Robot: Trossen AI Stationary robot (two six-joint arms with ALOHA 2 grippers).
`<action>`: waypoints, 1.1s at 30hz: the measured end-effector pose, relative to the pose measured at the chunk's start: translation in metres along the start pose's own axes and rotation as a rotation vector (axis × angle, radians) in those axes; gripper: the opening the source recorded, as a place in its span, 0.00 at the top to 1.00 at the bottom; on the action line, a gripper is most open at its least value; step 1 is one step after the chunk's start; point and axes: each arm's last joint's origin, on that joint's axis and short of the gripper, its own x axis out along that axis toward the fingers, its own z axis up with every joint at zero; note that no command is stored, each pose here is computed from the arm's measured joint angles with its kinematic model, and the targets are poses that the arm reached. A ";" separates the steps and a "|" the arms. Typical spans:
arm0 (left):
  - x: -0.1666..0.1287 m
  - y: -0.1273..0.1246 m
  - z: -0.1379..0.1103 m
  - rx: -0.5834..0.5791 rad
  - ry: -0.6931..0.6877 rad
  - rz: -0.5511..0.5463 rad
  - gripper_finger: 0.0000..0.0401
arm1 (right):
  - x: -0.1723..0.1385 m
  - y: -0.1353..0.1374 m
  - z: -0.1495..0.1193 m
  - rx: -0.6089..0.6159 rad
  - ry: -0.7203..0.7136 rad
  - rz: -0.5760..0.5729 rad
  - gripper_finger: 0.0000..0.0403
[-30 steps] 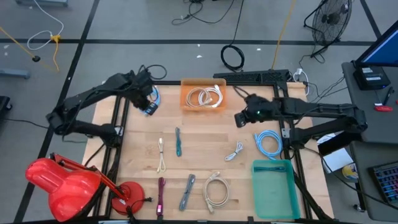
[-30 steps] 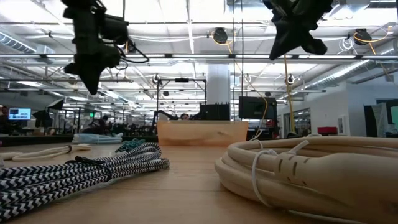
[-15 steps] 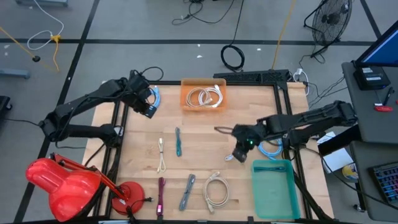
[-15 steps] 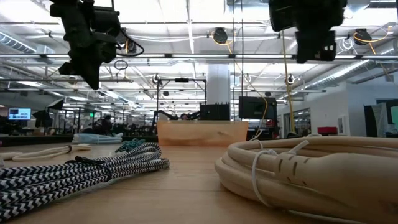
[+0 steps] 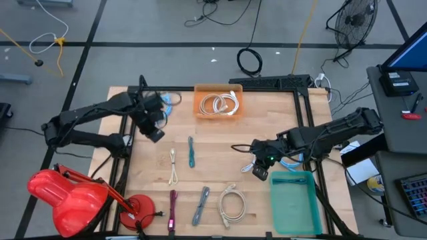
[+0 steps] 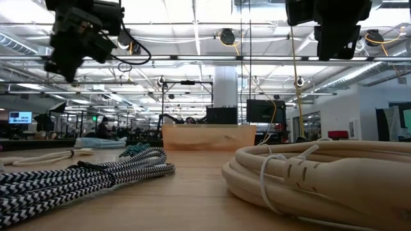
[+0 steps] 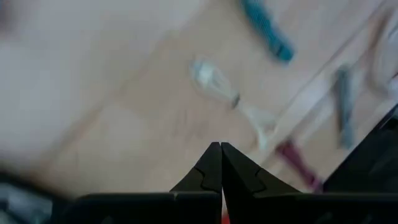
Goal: Pick & Place USB Port
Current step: Put the small pink charger cable into the green bin
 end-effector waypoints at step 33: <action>0.124 -0.174 -0.103 -0.472 -0.196 -0.281 1.00 | -0.019 -0.004 -0.027 -0.459 0.039 -0.170 1.00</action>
